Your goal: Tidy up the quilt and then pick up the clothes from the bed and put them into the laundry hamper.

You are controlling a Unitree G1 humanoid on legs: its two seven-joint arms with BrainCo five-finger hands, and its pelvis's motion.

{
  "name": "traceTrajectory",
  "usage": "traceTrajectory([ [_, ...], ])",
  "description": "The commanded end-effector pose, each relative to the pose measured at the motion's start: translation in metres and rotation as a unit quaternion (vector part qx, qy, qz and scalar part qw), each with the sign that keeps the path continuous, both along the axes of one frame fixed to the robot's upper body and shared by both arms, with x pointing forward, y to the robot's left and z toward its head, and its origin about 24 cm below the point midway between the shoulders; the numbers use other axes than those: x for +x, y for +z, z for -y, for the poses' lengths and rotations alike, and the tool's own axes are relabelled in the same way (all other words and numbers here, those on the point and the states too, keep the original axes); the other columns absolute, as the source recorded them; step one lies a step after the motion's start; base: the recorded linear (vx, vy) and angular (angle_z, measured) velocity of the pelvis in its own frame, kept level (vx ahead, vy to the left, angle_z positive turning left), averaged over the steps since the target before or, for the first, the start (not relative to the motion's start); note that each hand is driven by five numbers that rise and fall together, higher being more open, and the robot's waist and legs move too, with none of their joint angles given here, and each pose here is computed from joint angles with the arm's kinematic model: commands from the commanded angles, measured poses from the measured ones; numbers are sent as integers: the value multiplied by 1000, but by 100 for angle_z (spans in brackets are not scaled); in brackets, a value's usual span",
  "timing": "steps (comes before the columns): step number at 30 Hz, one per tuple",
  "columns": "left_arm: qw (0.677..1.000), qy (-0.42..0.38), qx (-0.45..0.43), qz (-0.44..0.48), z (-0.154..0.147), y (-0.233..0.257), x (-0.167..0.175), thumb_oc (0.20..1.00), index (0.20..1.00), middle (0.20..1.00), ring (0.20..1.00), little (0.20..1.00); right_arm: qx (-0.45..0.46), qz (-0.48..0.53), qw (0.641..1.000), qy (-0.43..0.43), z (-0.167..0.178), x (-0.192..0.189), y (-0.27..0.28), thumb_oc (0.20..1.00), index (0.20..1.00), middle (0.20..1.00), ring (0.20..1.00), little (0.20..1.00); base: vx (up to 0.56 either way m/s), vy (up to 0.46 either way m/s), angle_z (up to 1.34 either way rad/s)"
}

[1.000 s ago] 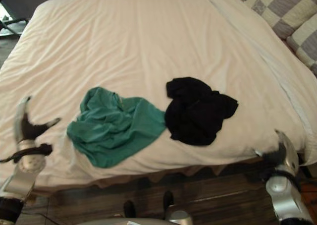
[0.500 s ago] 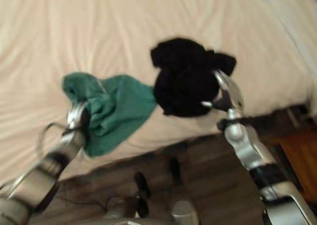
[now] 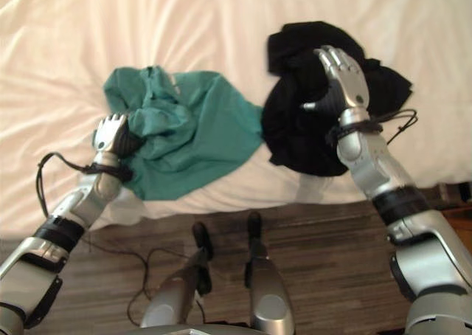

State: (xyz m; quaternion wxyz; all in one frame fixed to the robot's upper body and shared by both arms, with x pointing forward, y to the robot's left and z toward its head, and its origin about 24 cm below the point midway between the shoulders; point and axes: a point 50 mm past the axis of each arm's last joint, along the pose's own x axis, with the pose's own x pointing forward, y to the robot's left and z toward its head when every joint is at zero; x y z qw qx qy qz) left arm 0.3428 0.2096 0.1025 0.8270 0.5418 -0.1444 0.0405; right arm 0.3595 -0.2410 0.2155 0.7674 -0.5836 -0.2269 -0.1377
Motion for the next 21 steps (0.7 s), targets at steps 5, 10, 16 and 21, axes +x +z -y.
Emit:
traceTrajectory([
  [5, 971, 90, -211, -62, -26, -46, -22, 200, 200, 200, 200, 200, 25, -140, 977, -158, 60, 12, -46, 598, 598, 598, 598, 598, -4, -81, 26],
  [10, 969, 51, -243, 3, -1, -12, -3, 200, 200, 200, 200, 200, 109, -347, 901, -238, 63, -38, -194, 200, 200, 200, 200, 200, 83, -22, 28],
  [16, 964, 28, -259, 41, -1, 4, -12, 200, 200, 200, 200, 200, 213, -401, 852, -259, 56, -95, -259, 200, 200, 200, 200, 200, 91, 34, 9],
  [21, 951, 65, -290, 86, -38, 10, -46, 200, 200, 200, 200, 200, 425, -284, 842, -173, 46, -129, -242, 200, 200, 200, 200, 200, 83, 98, -12],
])
